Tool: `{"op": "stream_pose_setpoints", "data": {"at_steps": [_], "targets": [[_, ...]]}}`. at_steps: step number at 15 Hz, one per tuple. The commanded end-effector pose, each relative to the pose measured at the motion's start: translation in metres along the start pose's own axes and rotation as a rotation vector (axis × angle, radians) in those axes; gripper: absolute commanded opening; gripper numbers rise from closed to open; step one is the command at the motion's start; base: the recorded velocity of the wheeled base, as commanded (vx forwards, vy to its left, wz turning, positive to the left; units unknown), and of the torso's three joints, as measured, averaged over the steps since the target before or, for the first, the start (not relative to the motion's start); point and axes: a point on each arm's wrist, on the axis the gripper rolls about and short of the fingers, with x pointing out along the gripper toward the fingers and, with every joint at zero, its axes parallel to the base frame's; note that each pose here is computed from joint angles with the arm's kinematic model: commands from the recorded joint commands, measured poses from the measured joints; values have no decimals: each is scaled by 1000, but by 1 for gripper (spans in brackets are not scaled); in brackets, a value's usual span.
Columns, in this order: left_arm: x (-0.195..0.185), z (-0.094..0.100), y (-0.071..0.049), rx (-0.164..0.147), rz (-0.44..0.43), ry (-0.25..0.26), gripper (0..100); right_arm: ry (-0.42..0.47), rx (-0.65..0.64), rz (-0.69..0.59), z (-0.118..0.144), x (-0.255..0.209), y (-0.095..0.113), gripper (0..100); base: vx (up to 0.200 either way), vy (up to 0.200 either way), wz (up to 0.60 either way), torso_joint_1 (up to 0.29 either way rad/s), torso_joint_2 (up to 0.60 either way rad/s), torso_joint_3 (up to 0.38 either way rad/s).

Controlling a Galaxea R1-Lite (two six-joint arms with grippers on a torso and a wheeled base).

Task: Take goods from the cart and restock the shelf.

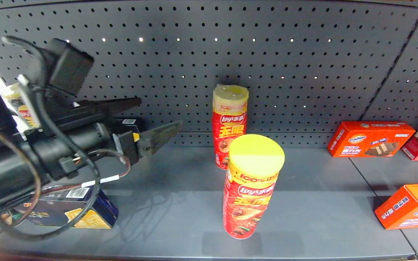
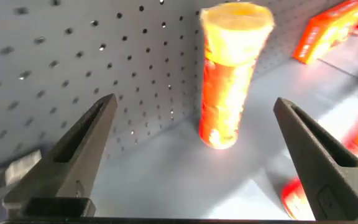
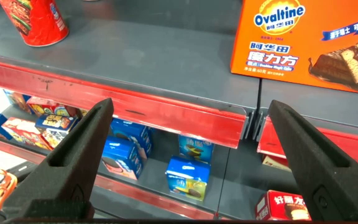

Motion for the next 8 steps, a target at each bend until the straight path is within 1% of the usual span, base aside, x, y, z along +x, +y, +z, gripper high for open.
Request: {"op": "stream_pose_setpoints", "data": {"at_steps": [1, 2, 3, 4, 5, 6, 7, 8], "targets": [[-97, -4, -21, 2, -59, -117, 100, 1, 0, 0, 0, 0, 0, 100, 0, 0, 0, 0, 0, 0], [-116, -10, -23, 3, -66, -142, 100, 1, 0, 0, 0, 0, 0, 100, 0, 0, 0, 0, 0, 0], [-154, -23, -26, 4, -64, -179, 100, 1, 0, 0, 0, 0, 0, 100, 0, 0, 0, 0, 0, 0], [-173, -31, -28, 0, -64, -187, 100, 1, 0, 0, 0, 0, 0, 100, 0, 0, 0, 0, 0, 0], [-195, -38, -29, -17, -65, -189, 100, 1, 0, 0, 0, 0, 0, 100, 0, 0, 0, 0, 0, 0], [-221, -53, -31, -37, -5, -166, 100, 1, 0, 0, 0, 0, 0, 100, 0, 0, 0, 0, 0, 0], [-222, -57, -32, -35, 37, -151, 100, 1, 0, 0, 0, 0, 0, 100, 0, 0, 0, 0, 0, 0], [-218, -69, -32, -26, 115, -120, 100, 1, 0, 0, 0, 0, 0, 100, 0, 0, 0, 0, 0, 0]]}}
